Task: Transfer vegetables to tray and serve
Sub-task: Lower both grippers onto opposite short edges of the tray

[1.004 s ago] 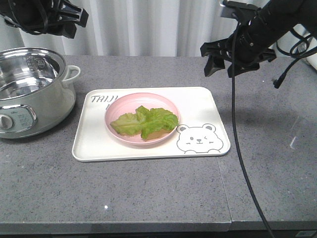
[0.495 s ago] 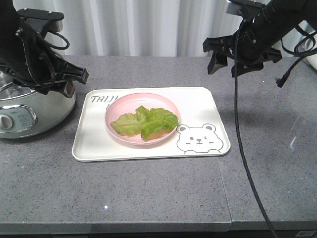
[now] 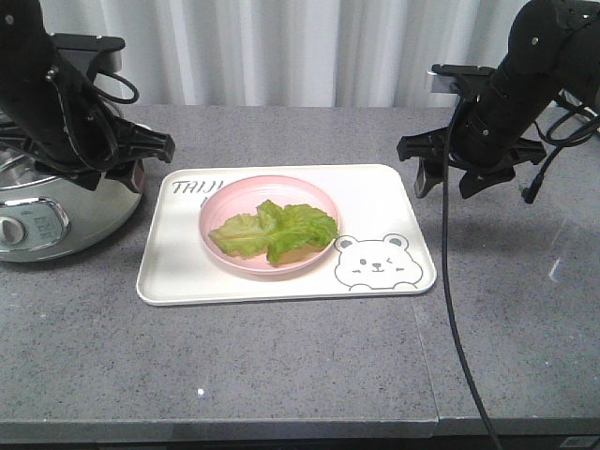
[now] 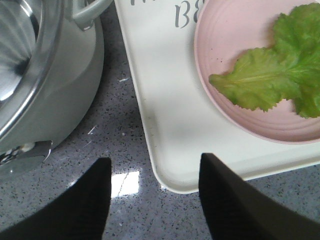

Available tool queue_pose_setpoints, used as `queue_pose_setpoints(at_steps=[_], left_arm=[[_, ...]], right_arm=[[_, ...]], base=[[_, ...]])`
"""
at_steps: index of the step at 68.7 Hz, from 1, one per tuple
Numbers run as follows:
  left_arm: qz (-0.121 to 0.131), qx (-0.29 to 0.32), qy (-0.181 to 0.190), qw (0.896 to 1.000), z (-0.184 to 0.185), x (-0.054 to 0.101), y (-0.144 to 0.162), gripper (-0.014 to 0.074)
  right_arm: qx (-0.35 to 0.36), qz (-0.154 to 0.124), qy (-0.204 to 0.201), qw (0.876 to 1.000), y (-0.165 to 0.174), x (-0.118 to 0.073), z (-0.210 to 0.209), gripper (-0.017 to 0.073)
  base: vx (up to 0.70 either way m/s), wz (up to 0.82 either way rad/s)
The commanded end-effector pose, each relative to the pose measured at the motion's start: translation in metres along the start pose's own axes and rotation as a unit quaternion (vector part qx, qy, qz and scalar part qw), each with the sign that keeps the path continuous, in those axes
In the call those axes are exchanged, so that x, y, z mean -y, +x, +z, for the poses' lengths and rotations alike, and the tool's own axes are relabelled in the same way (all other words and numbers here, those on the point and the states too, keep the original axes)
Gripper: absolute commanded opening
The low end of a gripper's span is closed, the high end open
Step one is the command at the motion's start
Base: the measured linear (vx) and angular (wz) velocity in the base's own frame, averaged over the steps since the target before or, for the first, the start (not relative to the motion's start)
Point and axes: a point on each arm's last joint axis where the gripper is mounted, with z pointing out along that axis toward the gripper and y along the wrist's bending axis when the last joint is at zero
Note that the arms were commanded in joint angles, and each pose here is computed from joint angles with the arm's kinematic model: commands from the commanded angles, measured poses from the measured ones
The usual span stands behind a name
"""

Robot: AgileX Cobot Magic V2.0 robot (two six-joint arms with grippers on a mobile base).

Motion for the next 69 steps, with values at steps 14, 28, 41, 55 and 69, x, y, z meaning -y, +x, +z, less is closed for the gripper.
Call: queue_pose_setpoints(at_steps=[14,28,41,55,69], left_arm=[[-0.012,0.014,0.005,1.000,-0.010,0.000,-0.001,0.0375],[-0.011,0.013,0.001,1.000,-0.009,-0.001,-0.002,0.0375],[-0.010,0.005,0.000,1.000,-0.002,0.000,-0.003,0.0375],[-0.007,-0.024,-0.010,1.000,0.018,0.000,0.001,0.0375],[-0.001,-0.064,-0.024,0.998,0.046,-0.003,0.015,0.0375]], right_arm=[[0.025,-0.005,-0.008,1.000,0.002,-0.002,-0.031,0.0442],[0.002,0.004,-0.028,1.000,0.001,-0.004,-0.015,0.0442],[0.002,0.007,-0.016,1.000,0.001,-0.001,-0.014,0.0442],[0.003,0.005,-0.013,1.000,0.000,0.003,-0.014,0.0442],[-0.002,0.006,-0.013,1.000,0.000,0.004,-0.010,0.0442]], base=[[0.00,0.00],[0.00,0.00],[0.00,0.00],[0.00,0.00],[0.00,0.00]])
